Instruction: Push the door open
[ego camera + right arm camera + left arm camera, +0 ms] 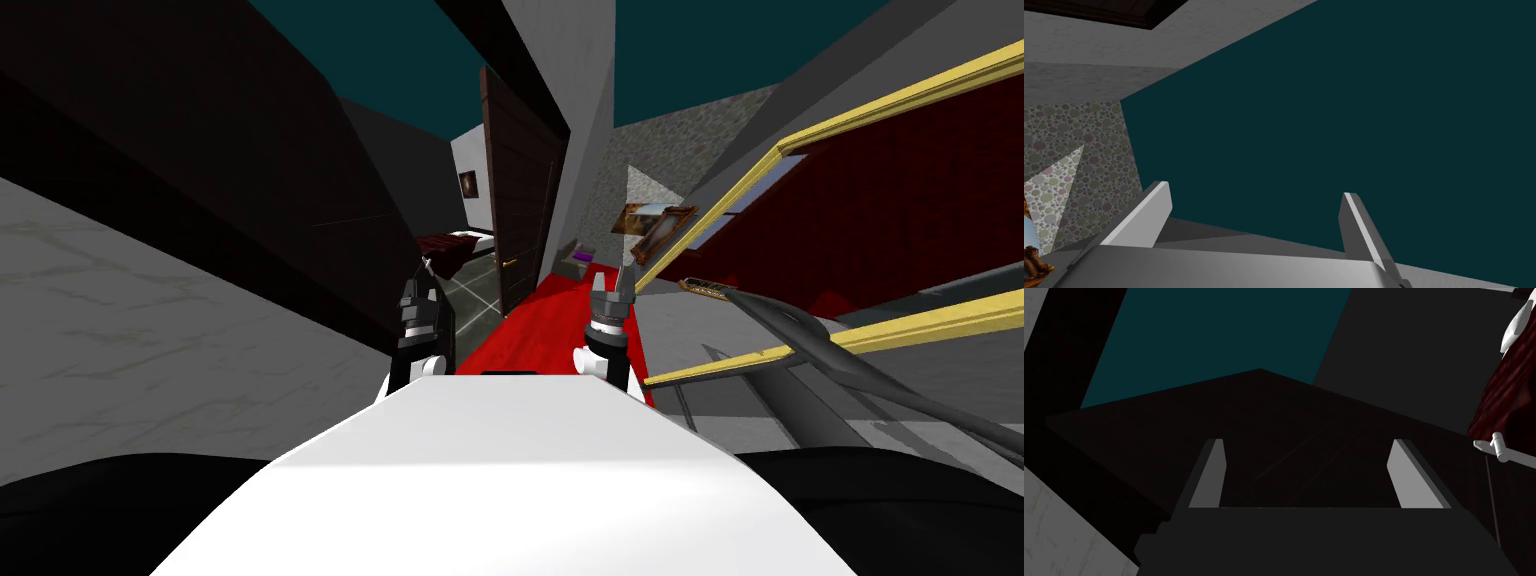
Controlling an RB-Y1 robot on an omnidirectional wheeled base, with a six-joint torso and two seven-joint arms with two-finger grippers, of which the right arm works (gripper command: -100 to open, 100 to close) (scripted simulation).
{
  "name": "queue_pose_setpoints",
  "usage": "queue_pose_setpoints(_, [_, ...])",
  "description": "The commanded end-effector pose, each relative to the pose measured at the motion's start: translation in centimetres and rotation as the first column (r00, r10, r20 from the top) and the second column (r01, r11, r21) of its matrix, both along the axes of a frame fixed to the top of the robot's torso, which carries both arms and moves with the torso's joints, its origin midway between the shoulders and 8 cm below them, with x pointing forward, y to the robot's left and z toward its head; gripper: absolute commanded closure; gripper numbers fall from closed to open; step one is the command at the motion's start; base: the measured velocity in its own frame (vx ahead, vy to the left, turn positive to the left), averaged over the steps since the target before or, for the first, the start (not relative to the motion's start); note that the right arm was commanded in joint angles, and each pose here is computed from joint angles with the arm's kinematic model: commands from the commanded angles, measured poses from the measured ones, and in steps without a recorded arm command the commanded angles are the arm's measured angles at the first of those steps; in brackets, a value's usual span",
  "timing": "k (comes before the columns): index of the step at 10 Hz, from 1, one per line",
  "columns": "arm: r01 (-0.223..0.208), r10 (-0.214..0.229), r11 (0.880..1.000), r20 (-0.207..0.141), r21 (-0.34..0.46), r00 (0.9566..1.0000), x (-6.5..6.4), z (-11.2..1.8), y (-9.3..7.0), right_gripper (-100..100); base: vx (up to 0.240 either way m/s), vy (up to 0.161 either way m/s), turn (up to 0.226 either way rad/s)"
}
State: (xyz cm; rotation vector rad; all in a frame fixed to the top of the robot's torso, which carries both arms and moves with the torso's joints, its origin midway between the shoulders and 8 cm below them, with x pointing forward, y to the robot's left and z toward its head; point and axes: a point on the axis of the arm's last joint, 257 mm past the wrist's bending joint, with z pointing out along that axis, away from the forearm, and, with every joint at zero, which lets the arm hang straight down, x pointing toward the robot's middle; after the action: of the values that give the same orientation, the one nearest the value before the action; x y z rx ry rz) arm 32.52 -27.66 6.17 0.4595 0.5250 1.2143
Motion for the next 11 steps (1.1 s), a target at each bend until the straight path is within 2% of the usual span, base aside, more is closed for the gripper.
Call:
queue_pose_setpoints(1, [-0.017,0.018,1.0,-0.019,0.007,0.9997,0.9,-0.8,0.1,-100,0.04,-0.069,0.183])
queue_pose_setpoints(5, [-0.062,0.064,0.998,-0.078,0.027,0.995,3.6,-3.4,0.2,-100,0.046,-0.063,0.167])
queue_pose_setpoints(7, [-0.084,0.087,0.996,-0.11,0.039,0.9901,5.0,-4.9,0.3,-100,0.065,-0.085,0.181])
queue_pose_setpoints(10, [-0.116,0.124,0.992,-0.156,0.059,0.98,7.1,-7.0,0.4,-100,0.043,-0.091,0.191])
queue_pose_setpoints(11, [-0.115,0.123,0.992,-0.162,0.06,0.979,7.2,-7.4,0.3,-100,0.04,-0.067,0.065])
